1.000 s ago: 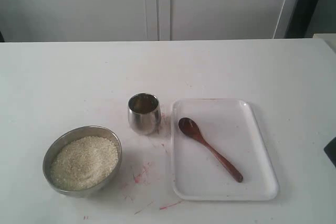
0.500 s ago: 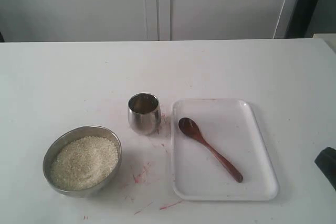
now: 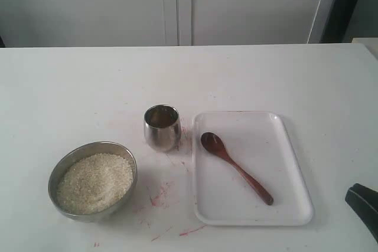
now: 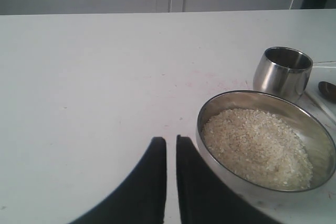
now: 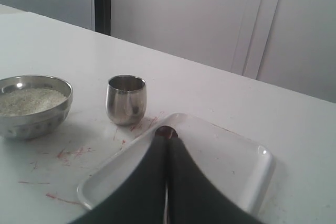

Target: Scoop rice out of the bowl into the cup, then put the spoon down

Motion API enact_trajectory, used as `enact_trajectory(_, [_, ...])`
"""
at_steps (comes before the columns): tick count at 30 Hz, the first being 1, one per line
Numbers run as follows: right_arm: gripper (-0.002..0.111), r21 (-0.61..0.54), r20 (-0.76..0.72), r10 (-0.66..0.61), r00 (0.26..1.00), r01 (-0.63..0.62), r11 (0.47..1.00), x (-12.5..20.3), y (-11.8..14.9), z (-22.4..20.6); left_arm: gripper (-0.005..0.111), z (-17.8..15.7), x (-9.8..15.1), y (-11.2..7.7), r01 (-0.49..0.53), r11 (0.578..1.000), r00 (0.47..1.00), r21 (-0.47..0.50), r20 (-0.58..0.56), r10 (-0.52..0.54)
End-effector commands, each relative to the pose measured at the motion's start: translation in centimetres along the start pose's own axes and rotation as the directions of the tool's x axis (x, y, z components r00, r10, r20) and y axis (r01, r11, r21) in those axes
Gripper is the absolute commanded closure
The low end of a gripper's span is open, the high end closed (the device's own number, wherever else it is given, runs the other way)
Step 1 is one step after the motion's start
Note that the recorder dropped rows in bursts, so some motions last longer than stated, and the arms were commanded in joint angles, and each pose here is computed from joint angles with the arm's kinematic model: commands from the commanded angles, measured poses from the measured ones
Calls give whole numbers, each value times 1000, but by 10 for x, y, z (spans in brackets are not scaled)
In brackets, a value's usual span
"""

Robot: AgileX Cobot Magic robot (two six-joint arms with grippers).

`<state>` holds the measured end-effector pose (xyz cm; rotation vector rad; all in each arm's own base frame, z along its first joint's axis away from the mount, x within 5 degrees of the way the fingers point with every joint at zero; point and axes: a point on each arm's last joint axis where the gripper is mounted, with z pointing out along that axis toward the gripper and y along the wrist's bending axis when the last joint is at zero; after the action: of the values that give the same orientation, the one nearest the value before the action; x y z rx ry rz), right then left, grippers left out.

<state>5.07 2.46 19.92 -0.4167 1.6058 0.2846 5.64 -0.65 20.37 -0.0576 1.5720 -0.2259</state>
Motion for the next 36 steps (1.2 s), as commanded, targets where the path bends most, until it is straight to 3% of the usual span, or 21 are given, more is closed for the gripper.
enact_trajectory(1, [108, 5, -10, -18, 1000, 18, 1000, 2, 0, 0, 92, 0, -3, 0, 8, 1000, 1000, 0, 10, -8])
enact_trajectory(22, [108, 10, -11, -16, 1000, 16, 1000, 2, 0, 0, 92, 0, -3, 0, 8, 1000, 1000, 0, 10, -8])
enact_trajectory(36, [108, 277, -29, 12, 999, -3, 961, 3, -15, -2, 92, 0, -3, 0, 8, 1000, 1000, 0, 10, -8])
